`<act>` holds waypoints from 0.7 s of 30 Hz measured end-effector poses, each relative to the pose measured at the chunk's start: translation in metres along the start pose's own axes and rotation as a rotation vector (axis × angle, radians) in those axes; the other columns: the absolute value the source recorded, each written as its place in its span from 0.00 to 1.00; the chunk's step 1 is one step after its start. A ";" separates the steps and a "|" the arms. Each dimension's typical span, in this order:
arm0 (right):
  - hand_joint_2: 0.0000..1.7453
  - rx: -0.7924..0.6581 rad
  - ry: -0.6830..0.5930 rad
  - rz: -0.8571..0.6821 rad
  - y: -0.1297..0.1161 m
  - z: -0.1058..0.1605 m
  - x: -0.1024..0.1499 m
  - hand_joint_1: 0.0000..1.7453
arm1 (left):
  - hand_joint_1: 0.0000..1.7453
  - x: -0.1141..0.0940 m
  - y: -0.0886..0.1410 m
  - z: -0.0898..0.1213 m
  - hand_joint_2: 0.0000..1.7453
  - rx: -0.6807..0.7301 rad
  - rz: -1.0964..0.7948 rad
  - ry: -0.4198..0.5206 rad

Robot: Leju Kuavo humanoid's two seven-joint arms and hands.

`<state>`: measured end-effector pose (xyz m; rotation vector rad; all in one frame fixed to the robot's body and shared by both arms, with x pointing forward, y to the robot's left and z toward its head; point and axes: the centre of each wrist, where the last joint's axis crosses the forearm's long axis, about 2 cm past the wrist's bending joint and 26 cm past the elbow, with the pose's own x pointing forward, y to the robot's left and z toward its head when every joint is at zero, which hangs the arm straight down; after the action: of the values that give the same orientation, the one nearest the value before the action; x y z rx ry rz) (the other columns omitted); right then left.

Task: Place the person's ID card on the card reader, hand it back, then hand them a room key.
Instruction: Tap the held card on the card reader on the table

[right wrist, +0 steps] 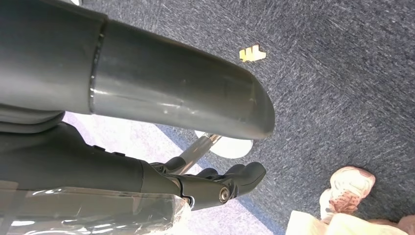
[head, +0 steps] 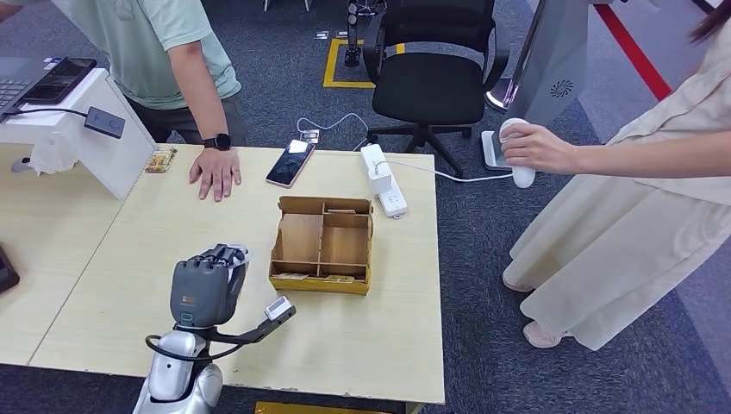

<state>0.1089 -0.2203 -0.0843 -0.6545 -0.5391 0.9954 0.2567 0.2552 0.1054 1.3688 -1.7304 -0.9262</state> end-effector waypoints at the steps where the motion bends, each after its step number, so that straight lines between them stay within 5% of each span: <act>1: 0.00 0.001 0.000 0.000 0.000 0.000 0.000 0.00 | 0.96 -0.002 0.000 0.001 1.00 -0.001 -0.004 0.011; 21: 0.00 -0.003 0.023 -0.015 0.005 0.004 -0.006 0.00 | 0.96 -0.025 -0.003 0.034 1.00 -0.069 -0.050 0.133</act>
<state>0.1001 -0.2229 -0.0860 -0.6630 -0.5251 0.9719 0.2323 0.2828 0.0842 1.4018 -1.5569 -0.8936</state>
